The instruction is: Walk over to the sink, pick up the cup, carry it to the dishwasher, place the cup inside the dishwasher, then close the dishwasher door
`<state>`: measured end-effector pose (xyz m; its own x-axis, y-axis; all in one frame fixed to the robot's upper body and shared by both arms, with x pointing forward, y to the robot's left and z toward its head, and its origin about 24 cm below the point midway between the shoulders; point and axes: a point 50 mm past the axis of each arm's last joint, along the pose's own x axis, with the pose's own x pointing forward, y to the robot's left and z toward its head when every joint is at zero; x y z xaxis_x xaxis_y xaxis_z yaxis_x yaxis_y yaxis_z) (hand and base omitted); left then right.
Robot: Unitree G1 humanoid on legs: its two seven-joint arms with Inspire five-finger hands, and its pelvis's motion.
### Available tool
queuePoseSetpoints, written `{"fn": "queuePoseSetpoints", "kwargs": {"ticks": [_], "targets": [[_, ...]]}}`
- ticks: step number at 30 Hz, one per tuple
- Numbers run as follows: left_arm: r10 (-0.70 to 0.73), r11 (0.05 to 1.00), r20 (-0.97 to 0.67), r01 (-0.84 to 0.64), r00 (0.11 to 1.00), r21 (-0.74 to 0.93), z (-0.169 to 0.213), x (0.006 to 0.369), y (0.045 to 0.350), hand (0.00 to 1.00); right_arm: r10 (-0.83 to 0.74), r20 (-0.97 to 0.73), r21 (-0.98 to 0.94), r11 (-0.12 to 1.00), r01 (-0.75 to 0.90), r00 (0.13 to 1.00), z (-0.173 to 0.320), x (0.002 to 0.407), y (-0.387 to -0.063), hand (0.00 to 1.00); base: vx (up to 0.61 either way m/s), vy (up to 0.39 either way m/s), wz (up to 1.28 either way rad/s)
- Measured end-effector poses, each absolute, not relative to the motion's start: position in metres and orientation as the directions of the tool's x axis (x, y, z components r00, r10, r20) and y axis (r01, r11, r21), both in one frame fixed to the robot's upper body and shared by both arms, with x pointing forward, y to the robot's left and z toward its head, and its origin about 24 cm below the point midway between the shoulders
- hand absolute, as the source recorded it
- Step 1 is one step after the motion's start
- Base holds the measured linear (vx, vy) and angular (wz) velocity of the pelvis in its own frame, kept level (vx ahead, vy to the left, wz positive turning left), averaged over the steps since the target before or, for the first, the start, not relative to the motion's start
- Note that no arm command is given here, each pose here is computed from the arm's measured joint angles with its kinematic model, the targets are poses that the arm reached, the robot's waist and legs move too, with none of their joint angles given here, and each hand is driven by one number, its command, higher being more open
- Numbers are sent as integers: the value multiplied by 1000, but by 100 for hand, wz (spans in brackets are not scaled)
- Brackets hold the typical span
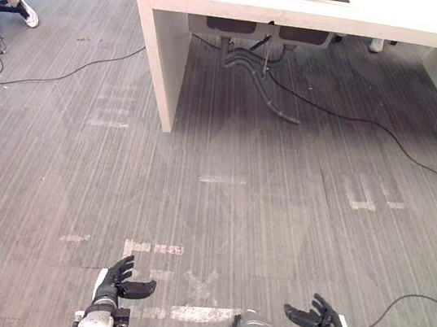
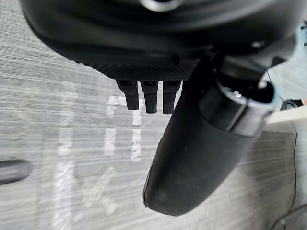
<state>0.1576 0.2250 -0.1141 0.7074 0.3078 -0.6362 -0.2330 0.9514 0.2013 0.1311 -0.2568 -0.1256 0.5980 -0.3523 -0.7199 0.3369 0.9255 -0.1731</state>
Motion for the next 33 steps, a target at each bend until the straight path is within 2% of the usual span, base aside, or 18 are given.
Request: {"fn": "queuePoseSetpoints", "kwargs": {"ticks": [5, 9, 12, 16, 19, 23, 27, 30, 33], "targets": [[293, 956, -614, -231, 733, 182, -110, 175, 219, 90, -397, -701, -228, 912, 341, 593, -119, 130, -276, 90, 583, -223, 50], [272, 962, -612, -231, 742, 148, -110, 179, 208, 90, -389, -698, -218, 915, 339, 601, -119, 133, -273, 90, 576, -288, 26], [258, 965, -540, -237, 802, 110, -94, 183, 200, 90, -382, -689, -170, 911, 375, 616, -120, 132, -264, 90, 586, -251, 0], [210, 978, -274, -206, 938, 45, -35, 215, 183, 90, -388, -649, -130, 904, 406, 655, -114, 139, -259, 90, 497, -103, 4], [198, 979, -83, -192, 977, 69, 7, 228, 175, 90, -384, -661, -130, 905, 405, 645, -117, 135, -258, 90, 456, 61, -15], [227, 957, 174, -252, 958, 141, 62, 235, 172, 90, -361, -731, -159, 916, 369, 580, -131, 111, -252, 90, 609, 185, -41], [191, 913, 449, -325, 873, 244, 121, 234, 173, 90, -331, -764, -148, 925, 349, 553, -137, 97, -247, 90, 715, 250, -6], [181, 874, 559, -393, 809, 285, 143, 241, 174, 90, -270, -769, -131, 954, 271, 580, -138, 103, -237, 90, 616, 122, 12], [150, 879, 598, -383, 787, 283, 152, 238, 167, 90, -216, -762, -104, 971, 213, 611, -137, 109, -228, 90, 546, 15, -6]]}}
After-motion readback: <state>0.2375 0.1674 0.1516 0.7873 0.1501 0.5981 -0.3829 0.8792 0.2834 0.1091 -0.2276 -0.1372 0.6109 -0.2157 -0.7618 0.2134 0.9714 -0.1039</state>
